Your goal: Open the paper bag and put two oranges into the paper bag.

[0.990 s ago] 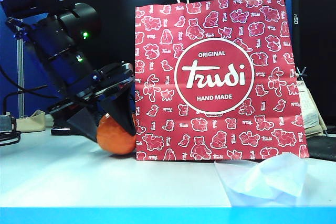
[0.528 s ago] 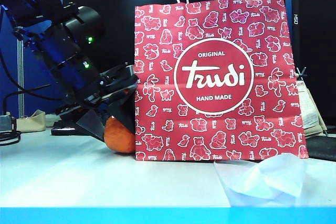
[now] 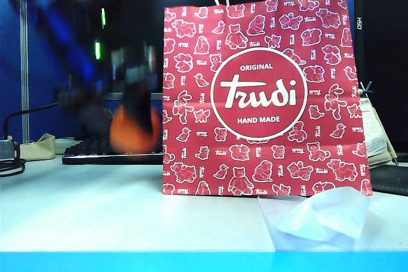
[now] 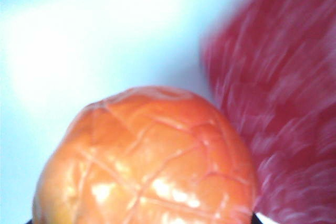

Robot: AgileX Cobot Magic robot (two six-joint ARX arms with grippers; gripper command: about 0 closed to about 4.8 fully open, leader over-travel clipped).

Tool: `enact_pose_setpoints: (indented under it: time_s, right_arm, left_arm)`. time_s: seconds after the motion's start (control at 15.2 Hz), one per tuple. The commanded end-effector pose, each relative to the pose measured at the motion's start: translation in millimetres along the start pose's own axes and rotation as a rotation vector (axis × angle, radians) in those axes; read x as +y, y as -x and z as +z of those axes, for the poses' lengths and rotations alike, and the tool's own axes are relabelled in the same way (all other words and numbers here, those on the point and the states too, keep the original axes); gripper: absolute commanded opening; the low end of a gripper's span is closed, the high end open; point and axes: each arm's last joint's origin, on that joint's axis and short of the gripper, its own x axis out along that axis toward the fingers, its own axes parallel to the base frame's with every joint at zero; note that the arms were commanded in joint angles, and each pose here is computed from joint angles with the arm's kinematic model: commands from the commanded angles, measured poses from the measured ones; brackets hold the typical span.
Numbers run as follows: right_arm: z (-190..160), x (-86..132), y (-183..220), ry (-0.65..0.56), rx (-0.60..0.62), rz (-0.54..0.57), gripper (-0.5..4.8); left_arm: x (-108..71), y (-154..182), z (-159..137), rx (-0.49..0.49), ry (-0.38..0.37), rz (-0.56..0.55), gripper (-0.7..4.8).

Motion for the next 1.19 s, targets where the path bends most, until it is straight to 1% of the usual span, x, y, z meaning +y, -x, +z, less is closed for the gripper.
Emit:
enact_pose_setpoints:
  time_s: [0.07, 0.26, 0.33, 0.4, 0.53, 0.59, 0.66, 0.73, 0.79, 0.92, 1.12, 1.19]
  right_arm:
    - [1.1, 2.0, 0.4, -0.004, -0.002, 0.055, -0.06]
    - [0.2, 4.6, 0.8, -0.006, 0.006, 0.142, -0.06]
    - [-0.8, 5.1, 0.9, -0.008, 0.017, 0.158, -0.05]
    - [-2.2, 5.4, 1.2, -0.011, 0.033, 0.166, -0.06]
    - [-5.0, 6.1, 1.5, -0.016, 0.061, 0.185, -0.06]
    - [-5.0, 7.1, 1.7, -0.017, 0.061, 0.217, -0.05]
    - [-4.8, 8.3, 2.0, -0.019, 0.058, 0.262, -0.06]
    - [-4.0, 9.6, 2.8, -0.031, 0.054, 0.303, -0.06]
    - [-1.6, 10.6, 4.4, -0.041, 0.045, 0.332, -0.06]
    - [6.4, 11.1, 11.8, -0.031, 0.005, 0.339, -0.06]
    - [29.2, 11.4, 22.6, -0.021, -0.046, 0.358, -0.06]
    - [36.7, 11.8, 24.2, -0.019, -0.053, 0.380, -0.05]
  left_arm:
    - [2.3, 33.4, 15.9, -0.082, -0.009, 0.014, -0.05]
    - [-1.6, 74.7, 31.9, -0.103, -0.064, 0.017, -0.05]
    - [-3.0, 88.8, 38.0, -0.119, -0.072, 0.018, -0.05]
    - [-4.4, 103.8, 44.6, -0.149, -0.075, 0.019, -0.05]
    - [-9.6, 156.5, 63.6, -0.253, -0.112, 0.020, -0.05]
    - [-12.6, 173.1, 70.8, -0.288, -0.130, -0.023, -0.05]
    - [-16.0, 186.5, 77.7, -0.321, -0.145, -0.095, -0.05]
    - [-17.9, 194.8, 82.2, -0.351, -0.155, -0.128, -0.05]
    - [-18.6, 200.9, 85.1, -0.368, -0.157, -0.124, -0.05]
    - [-18.9, 202.6, 85.5, -0.369, -0.150, -0.127, -0.05]
    - [-21.8, 202.3, 84.6, -0.362, -0.166, -0.232, -0.05]
    - [-22.1, 202.6, 84.6, -0.361, -0.168, -0.244, -0.05]
